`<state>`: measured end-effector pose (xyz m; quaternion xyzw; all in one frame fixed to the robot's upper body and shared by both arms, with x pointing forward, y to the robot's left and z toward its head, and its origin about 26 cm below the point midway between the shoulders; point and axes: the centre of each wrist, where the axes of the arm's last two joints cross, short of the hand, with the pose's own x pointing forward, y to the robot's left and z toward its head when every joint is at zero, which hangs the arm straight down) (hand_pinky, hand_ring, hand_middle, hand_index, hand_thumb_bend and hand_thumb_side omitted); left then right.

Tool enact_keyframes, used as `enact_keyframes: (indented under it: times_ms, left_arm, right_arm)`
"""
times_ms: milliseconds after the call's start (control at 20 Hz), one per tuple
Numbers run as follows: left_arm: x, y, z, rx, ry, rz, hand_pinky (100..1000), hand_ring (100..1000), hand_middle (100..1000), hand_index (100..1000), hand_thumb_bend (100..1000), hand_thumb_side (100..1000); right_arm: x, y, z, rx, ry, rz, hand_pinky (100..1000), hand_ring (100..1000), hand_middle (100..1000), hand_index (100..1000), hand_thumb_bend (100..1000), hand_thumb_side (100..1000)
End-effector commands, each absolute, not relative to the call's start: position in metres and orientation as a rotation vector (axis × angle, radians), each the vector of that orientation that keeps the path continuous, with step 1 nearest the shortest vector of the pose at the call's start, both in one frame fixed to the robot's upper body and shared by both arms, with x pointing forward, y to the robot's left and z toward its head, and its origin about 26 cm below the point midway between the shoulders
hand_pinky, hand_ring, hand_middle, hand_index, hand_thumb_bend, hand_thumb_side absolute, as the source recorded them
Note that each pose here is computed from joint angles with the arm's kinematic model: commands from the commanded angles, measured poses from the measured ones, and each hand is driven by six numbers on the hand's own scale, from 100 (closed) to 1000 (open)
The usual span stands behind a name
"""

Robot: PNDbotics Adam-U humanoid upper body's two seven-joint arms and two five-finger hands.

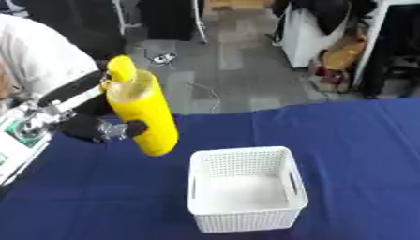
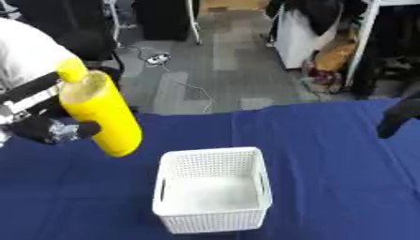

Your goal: Pick up objects on the table and place them in the box.

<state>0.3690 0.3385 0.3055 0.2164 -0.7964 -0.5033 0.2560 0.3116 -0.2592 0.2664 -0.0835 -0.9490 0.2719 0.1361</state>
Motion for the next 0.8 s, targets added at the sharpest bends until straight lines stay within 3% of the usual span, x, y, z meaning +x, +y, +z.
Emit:
enact_keyframes:
  times_ms: [50,450,800]
  left_arm:
    - [0.355,0.329,0.325,0.570,-2.197,-1.407,100,100,100,300,212,744]
    - [0.338,0.295,0.332,0.413,-2.206,-1.536,100,100,100,301,212,757]
    - [0.340,0.275,0.331,0.320,-2.204,-1.584,100,100,100,302,214,759]
  right_arm:
    - [0.308,-0.262,0.274,-0.268,-2.763,0.812,432,420,481,635,287,917]
    - [0.308,-0.261,0.275,-0.259,-2.770,0.814,432,420,481,635,290,919]
    - [0.308,-0.258,0.276,-0.246,-2.780,0.811,432,420,481,635,289,918]
